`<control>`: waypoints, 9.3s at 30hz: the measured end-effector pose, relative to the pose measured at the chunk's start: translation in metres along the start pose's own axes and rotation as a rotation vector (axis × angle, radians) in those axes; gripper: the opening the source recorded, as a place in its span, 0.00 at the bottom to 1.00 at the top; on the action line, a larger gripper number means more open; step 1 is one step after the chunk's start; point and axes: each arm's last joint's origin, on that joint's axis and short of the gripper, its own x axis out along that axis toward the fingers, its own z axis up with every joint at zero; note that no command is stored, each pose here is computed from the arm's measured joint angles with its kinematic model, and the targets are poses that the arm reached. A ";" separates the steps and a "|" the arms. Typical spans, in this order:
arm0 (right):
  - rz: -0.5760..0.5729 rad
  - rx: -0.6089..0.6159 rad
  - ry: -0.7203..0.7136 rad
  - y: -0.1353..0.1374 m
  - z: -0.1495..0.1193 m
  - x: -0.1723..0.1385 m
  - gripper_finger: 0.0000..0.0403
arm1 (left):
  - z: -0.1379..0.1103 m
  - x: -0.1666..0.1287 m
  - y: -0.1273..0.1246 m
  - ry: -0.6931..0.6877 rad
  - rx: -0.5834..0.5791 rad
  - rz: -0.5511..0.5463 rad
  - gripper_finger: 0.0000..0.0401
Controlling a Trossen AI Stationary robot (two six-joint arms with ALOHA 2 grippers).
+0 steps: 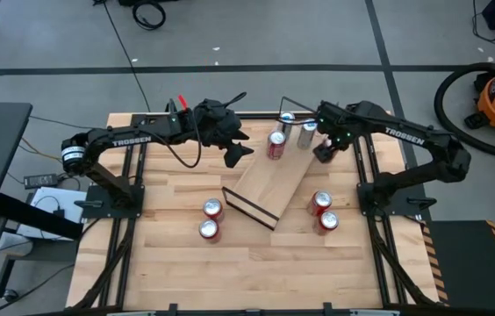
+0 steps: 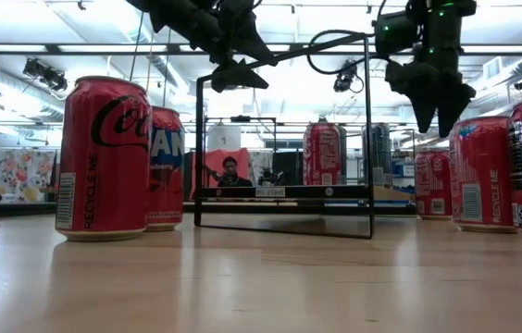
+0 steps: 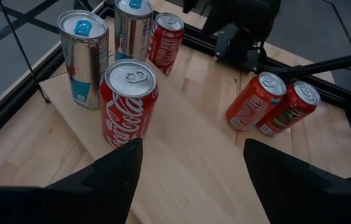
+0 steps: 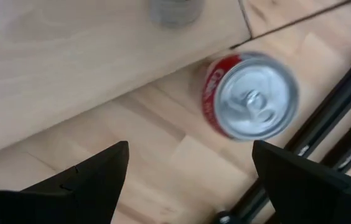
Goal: Place canned beverage on shelf
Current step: Put the red-white soda can on the shelf aligned with the other red-white soda can
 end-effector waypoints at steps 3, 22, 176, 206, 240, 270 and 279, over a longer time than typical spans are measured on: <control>-0.005 -0.077 -0.003 -0.006 0.003 0.000 0.88 | 0.000 0.000 0.000 0.000 0.000 0.000 0.72; -0.086 -0.176 0.111 -0.031 0.032 0.035 0.88 | 0.000 0.000 0.000 0.000 -0.001 0.001 0.72; 0.023 0.030 -0.045 0.112 0.048 -0.046 0.99 | 0.004 -0.001 0.003 -0.039 0.047 0.024 0.72; 0.017 0.087 0.054 0.122 0.059 0.000 0.99 | -0.002 -0.001 0.004 0.024 0.033 0.009 0.72; 0.100 -0.718 0.115 0.113 0.055 0.035 0.84 | -0.002 -0.001 0.003 0.024 0.034 0.007 0.72; 0.004 -1.054 0.115 0.109 0.059 0.019 0.99 | -0.002 -0.001 0.004 0.023 0.020 0.009 0.72; -0.066 -0.949 0.161 0.104 0.057 0.005 0.98 | -0.002 -0.001 0.004 0.023 0.020 0.009 0.72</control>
